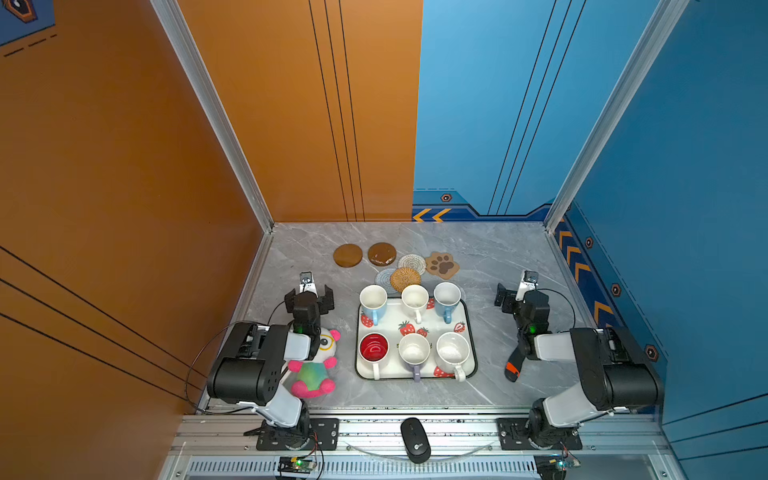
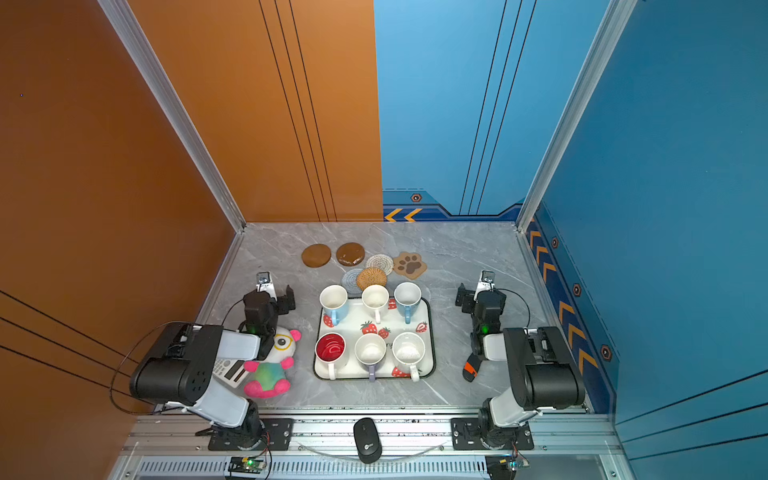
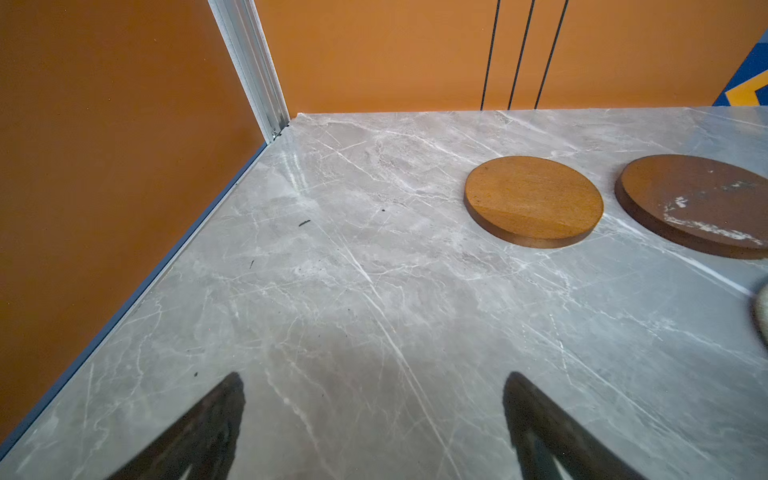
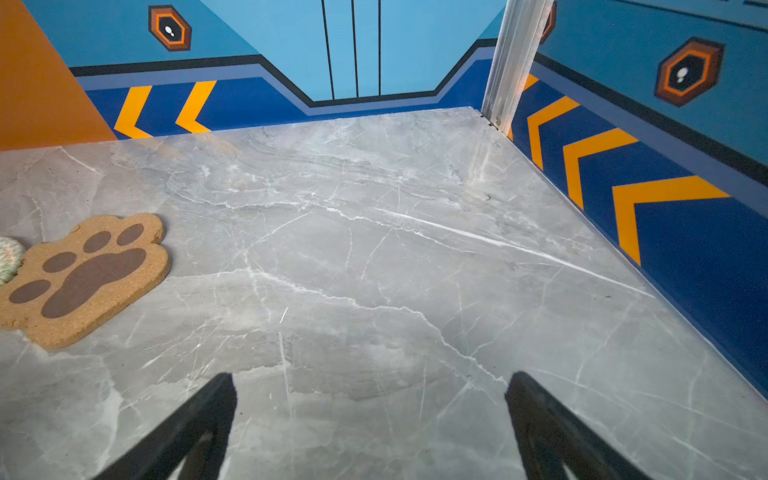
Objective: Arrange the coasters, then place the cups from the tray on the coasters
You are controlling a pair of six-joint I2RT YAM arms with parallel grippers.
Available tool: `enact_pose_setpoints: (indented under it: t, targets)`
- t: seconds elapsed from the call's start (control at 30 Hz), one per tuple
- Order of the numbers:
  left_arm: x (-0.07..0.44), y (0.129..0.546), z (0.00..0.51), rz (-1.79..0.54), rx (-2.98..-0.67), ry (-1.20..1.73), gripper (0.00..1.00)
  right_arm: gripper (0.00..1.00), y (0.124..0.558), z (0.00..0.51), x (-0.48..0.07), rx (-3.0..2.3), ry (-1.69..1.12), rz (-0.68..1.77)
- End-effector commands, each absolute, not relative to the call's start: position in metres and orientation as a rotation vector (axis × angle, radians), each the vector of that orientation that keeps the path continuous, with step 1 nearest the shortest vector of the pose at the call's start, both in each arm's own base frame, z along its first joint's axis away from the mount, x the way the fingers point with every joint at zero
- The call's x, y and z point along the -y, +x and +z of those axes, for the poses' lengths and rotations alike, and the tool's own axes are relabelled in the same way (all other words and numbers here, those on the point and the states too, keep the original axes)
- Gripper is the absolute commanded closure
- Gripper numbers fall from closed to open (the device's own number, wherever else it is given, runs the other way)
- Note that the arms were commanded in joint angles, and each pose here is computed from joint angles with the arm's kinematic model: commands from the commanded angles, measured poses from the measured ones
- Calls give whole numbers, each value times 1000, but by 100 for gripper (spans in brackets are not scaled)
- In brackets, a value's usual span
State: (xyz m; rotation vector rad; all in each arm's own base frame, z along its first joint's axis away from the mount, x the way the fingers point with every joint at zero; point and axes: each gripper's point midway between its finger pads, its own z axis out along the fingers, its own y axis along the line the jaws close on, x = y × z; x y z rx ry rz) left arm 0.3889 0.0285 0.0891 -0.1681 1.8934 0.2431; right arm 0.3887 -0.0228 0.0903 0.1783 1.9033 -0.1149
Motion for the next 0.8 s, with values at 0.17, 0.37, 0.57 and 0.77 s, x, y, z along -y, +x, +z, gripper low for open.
enact_pose_setpoints:
  t: [0.17,0.37,0.57,0.77]
  targets:
    - [-26,391,93,235,-1887,-148,2,0,393,93,20,-1898,158,-114]
    - [-26,391,94,234,-1887,-148,2,0,393,93,19,-1898,156,-114]
    - [-26,391,94,235,-1887,-148,2,0,393,94,19,-1897,155,-113]
    - [-26,391,94,235,-1887,-149,2,0,393,95,19,-1895,156,-112]
